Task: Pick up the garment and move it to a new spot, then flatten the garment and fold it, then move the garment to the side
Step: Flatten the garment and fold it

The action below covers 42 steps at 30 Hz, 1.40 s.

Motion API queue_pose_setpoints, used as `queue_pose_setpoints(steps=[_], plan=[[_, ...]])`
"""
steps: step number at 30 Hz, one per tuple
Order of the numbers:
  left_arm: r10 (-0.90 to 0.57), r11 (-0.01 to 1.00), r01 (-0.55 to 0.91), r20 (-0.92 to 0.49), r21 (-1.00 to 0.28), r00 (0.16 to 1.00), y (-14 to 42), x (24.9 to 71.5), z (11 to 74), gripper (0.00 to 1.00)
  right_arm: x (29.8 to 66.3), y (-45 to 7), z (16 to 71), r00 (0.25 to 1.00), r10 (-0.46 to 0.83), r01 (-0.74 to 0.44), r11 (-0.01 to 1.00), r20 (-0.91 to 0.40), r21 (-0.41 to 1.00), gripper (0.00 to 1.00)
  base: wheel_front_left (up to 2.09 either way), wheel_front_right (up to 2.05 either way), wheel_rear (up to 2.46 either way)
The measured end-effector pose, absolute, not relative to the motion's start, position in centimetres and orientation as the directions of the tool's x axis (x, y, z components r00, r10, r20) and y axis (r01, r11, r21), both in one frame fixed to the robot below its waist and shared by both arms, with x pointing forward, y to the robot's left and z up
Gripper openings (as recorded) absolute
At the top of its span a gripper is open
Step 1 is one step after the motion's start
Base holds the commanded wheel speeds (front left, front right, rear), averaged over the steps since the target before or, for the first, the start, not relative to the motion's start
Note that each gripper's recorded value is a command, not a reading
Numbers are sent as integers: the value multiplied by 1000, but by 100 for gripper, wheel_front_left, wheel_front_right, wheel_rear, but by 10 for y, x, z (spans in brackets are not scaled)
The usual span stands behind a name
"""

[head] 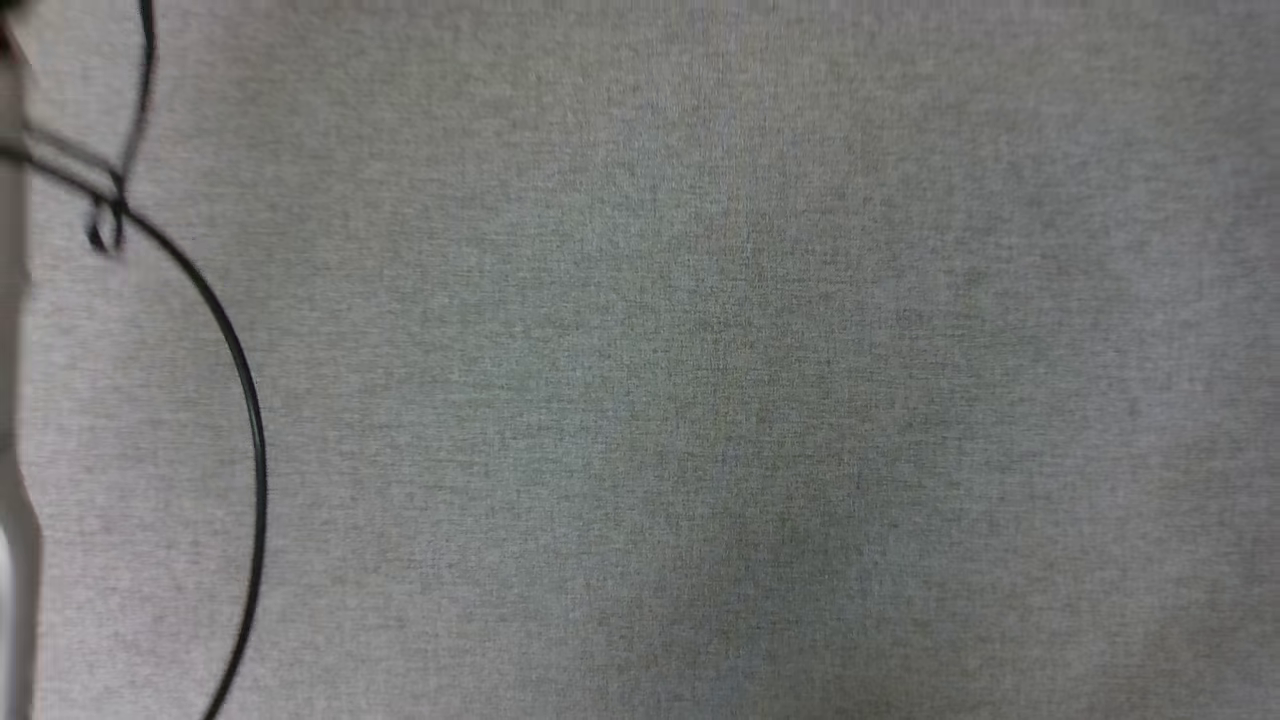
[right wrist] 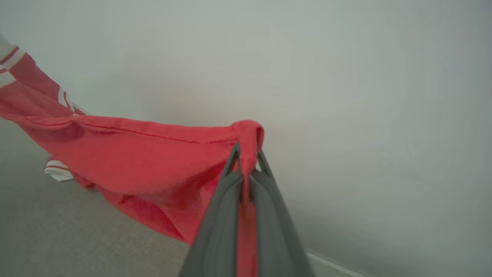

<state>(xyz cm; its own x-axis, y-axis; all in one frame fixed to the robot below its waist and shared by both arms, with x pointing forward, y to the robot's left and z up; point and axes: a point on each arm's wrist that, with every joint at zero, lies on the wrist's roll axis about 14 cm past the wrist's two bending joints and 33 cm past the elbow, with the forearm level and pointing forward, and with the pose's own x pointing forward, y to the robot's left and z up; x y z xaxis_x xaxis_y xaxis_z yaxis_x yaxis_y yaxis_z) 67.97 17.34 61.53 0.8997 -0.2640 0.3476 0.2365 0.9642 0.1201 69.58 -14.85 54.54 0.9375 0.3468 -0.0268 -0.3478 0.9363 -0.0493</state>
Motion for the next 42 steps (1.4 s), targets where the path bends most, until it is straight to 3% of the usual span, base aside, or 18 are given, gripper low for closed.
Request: queue_pose_setpoints(steps=[8,18,32,42], plan=[[-183,983,168,247,79,952,201,609,568,0,629,-160,501,910,378,-390,920,-172,-38,0,0,0,0],[-89,996,90,71,-15,993,209,488,519,0,530,-159,465,856,410,-426,904,-314,18,0,0,0,0],[-9,987,-18,-162,-161,987,205,355,469,0,408,-172,431,805,389,-393,915,-449,89,0,0,0,0],[19,962,-100,-304,-253,953,203,282,431,0,343,-185,410,765,367,-357,926,-529,126,0,0,0,0]])
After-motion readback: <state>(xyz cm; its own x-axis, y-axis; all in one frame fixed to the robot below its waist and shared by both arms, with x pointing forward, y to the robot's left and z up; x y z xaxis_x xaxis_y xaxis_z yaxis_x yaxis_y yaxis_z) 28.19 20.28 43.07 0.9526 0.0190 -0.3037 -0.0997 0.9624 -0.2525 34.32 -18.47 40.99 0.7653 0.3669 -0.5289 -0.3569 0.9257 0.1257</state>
